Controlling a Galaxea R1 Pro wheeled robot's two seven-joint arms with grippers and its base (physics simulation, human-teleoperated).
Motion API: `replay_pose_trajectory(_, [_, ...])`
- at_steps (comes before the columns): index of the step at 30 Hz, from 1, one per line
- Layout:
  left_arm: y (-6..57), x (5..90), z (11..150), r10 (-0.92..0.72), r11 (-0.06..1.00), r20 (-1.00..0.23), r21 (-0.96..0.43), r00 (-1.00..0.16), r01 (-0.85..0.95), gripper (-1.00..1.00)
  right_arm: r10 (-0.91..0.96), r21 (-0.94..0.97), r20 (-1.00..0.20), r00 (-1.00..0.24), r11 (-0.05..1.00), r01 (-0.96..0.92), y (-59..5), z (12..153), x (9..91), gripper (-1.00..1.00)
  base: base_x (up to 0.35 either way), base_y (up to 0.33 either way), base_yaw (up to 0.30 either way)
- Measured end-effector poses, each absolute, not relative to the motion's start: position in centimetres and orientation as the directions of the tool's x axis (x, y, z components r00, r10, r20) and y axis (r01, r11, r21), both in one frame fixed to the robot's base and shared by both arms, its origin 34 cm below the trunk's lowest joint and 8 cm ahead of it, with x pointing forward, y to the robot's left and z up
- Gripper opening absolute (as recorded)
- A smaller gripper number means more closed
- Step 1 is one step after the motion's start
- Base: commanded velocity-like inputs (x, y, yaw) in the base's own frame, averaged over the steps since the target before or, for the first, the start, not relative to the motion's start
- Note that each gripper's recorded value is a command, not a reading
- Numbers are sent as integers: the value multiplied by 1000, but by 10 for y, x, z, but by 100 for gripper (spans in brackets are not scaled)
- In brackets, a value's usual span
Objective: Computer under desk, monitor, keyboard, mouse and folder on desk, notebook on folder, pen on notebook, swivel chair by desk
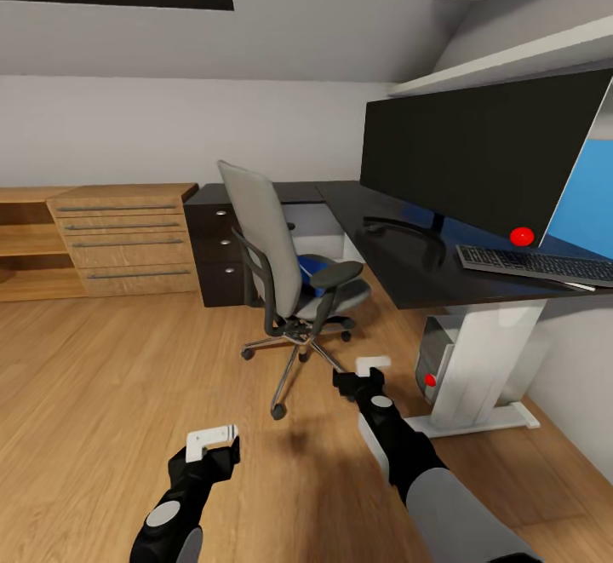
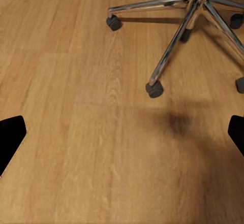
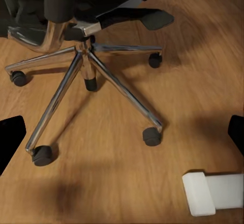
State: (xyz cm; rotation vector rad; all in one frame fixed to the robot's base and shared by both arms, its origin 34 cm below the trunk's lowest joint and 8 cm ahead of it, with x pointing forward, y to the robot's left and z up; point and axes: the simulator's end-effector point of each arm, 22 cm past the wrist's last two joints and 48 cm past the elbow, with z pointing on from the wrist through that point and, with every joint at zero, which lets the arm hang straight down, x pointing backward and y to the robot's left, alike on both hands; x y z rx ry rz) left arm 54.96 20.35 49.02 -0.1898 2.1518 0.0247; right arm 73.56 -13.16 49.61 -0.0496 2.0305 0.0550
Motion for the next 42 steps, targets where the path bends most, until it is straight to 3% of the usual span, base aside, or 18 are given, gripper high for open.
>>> replay_pose_trajectory(12, [212,551,495,-110,989,-838,-39,-534,-143,100,-29,-2,-912,-410,998,-65,-133,492,750,100,217,0,0])
replay_pose_trajectory(32, [212,550,492,-107,989,-835,-36,-539,-141,100,32,40,-984,-175,998,-44,-135,553,769,100,147,-21,0])
replay_pose_trajectory(42, [212,549,489,-105,990,-831,-32,-546,-141,100,36,43,-986,-160,998,-43,-135,555,768,100,125,0,0])
